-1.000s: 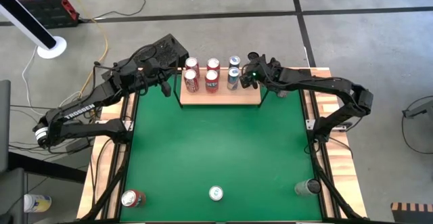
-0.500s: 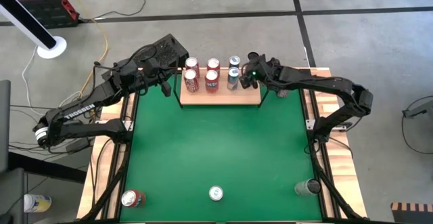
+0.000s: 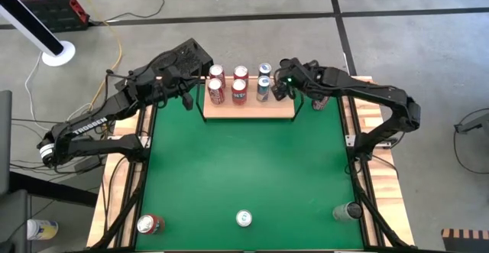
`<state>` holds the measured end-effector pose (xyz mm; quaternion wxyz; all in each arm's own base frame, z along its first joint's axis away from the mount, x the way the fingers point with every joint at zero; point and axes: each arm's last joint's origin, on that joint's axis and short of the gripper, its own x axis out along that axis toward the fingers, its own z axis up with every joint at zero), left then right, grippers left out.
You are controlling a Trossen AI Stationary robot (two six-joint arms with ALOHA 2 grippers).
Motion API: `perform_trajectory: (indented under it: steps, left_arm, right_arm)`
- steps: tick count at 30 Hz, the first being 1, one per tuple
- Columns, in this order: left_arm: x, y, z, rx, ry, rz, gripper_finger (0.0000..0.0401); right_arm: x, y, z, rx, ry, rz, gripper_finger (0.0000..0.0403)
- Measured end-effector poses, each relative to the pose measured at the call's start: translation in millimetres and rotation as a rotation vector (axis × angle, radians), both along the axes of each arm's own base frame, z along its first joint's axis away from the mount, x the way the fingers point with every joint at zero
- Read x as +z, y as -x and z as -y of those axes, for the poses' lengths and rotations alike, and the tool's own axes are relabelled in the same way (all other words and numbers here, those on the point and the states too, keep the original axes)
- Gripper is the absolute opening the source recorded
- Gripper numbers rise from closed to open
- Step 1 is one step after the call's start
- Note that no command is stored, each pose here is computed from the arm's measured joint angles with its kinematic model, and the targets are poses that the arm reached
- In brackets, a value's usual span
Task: Place canned beverage on shelf
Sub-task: Put the red soda can on the shelf
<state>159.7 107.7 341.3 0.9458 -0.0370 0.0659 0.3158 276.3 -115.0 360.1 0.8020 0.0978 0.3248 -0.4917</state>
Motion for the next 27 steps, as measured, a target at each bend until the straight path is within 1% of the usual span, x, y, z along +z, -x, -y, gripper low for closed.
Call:
perform_trajectory:
  steps: [3, 5, 7, 12, 14, 16, 18, 24, 27]
  left_arm:
    - [-2, 0, 0, -0.002, 0.003, -0.028, 0.0000]
    - [-2, 0, 0, -0.004, -0.003, -0.035, 0.0000]
    - [-3, -1, -1, -0.005, -0.011, -0.043, 0.0000]
    - [-7, -7, -4, -0.007, -0.002, -0.058, 0.0000]
    - [-9, -10, -6, -0.023, 0.007, -0.066, 0.0000]
    - [-11, -13, -7, -0.046, 0.015, -0.069, 0.0000]
    - [-13, -15, -8, -0.060, 0.024, -0.070, 0.0000]
    - [-12, -17, -9, -0.072, 0.026, -0.046, 0.0000]
    - [-12, -17, -9, -0.069, 0.041, -0.035, 0.0000]
  right_arm:
    - [8, 12, -10, -0.096, -0.030, -0.025, 0.0344]
    - [12, 27, -14, -0.181, -0.031, -0.027, 0.0344]
    - [16, 43, -18, -0.276, -0.018, -0.001, 0.0344]
    - [10, 81, -13, -0.494, -0.070, 0.088, 0.0344]
    - [0, 93, -7, -0.558, -0.095, 0.113, 0.0344]
    - [-12, 98, 1, -0.607, -0.096, 0.130, 0.0344]
    - [-28, 101, 10, -0.641, -0.119, 0.133, 0.0344]
    - [-71, 110, 31, -0.684, -0.224, 0.122, 0.0344]
    - [-85, 115, 40, -0.671, -0.273, 0.155, 0.0344]
